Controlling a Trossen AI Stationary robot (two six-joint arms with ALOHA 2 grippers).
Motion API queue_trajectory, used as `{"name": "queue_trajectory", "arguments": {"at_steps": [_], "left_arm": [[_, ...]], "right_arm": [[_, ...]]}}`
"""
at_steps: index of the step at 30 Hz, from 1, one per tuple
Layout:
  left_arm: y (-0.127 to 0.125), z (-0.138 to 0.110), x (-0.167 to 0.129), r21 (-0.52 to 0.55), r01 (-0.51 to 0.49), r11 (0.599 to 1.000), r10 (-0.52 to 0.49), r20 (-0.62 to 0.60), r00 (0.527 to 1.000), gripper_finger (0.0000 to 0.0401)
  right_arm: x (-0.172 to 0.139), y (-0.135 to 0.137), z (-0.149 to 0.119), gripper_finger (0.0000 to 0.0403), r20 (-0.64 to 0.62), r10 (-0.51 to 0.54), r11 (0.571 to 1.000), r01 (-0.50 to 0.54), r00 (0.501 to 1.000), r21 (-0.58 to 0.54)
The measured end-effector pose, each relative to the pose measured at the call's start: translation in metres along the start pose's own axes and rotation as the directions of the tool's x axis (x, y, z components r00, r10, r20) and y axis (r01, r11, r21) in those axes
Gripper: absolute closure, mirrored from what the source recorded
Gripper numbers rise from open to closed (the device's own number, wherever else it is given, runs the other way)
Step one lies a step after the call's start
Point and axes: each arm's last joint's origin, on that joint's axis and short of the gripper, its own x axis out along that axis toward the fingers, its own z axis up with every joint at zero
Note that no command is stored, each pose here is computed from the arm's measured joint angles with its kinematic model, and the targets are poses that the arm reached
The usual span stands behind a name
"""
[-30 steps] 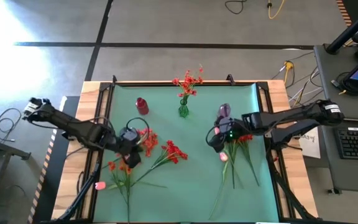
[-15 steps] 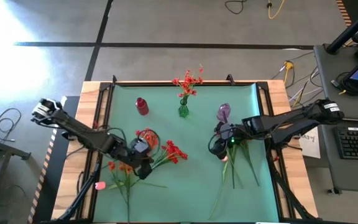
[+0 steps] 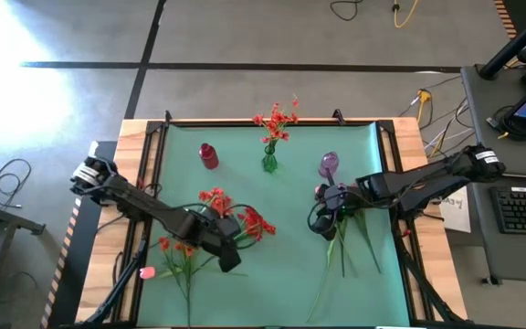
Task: Sort flowers into vase by color
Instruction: Put the middle left red flower in the violet flower vase
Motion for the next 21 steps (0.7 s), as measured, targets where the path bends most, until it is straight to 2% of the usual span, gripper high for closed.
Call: {"name": "queue_trajectory", "arguments": {"at_steps": [3,7,21], "left_arm": [[-0.002,0.002,0.012,-0.008,-0.034,0.999,0.034,-0.022,0.999,0.0161],[-0.004,0.002,0.026,0.007,-0.073,0.997,0.073,-0.049,0.996,0.0135],[0.001,-0.001,0.045,0.09,-0.187,0.978,0.191,-0.033,0.981,0.0138]], "right_arm": [[-0.003,0.0,-0.001,0.0101,-0.025,0.022,1.0,-0.022,0.999,0.0],[-0.006,-0.001,-0.004,0.0101,-0.058,0.027,1.0,-0.026,0.998,0.003],[-0.015,0.002,-0.017,0.0101,-0.124,0.023,1.0,-0.022,0.992,0.011]]}}
